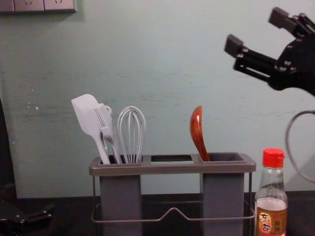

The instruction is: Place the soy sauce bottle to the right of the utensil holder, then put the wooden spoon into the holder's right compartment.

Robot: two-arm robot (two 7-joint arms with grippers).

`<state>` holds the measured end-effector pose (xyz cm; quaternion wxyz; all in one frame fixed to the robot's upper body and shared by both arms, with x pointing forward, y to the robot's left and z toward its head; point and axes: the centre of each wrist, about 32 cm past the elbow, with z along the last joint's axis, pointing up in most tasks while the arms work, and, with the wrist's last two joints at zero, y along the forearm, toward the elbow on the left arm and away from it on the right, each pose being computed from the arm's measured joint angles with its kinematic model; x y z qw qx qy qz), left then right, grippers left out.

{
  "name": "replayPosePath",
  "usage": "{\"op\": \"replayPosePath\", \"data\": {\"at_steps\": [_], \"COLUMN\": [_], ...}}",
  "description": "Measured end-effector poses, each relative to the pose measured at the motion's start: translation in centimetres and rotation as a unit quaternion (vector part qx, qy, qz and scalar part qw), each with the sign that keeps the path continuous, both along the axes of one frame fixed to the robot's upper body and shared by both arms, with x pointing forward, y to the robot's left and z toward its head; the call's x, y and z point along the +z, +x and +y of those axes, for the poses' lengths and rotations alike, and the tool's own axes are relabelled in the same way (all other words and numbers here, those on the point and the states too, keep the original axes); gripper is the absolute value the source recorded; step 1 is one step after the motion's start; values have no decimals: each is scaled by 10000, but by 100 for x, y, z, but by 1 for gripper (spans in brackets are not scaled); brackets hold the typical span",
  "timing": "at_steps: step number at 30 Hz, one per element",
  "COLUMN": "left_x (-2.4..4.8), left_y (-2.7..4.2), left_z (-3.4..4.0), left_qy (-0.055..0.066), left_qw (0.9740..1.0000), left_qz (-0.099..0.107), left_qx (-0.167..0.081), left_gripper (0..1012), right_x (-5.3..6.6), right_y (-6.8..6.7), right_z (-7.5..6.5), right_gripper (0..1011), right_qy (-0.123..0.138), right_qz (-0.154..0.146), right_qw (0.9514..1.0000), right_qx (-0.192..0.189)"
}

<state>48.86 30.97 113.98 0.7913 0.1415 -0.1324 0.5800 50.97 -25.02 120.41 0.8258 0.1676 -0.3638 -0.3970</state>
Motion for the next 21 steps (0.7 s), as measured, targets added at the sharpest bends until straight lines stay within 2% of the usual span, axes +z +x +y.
{"op": "replayPosePath", "data": {"at_steps": [3,7,9,11,13,16,19,21], "left_x": [0,0,0,0,0,0,0,0], "left_y": [0,0,0,0,0,0,0,0], "left_z": [0,0,0,0,0,0,0,0], "left_qy": [0,0,0,0,0,0,0,0], "left_qw": [10000,10000,10000,10000,10000,10000,10000,10000], "left_qz": [0,0,0,0,0,0,0,0], "left_qx": [0,0,-1,0,0,0,0,0], "left_gripper": [1011,1012,1011,1011,1011,1011,1011,1011], "right_x": [73,134,135,137,130,69,-18,-37], "right_y": [-86,-166,-176,-195,-213,-217,-215,-216], "right_z": [-54,-163,-182,-245,-335,-468,-569,-587], "right_gripper": [1002,1002,1002,1002,1002,1003,1002,1002], "right_qy": [-17,192,235,348,474,485,444,432], "right_qz": [214,454,494,616,821,1080,1256,1291], "right_qw": [9988,9937,9925,9891,9840,9778,9733,9724], "right_qx": [-443,-1011,-1094,-1294,-1510,-1730,-1870,-1894]}}
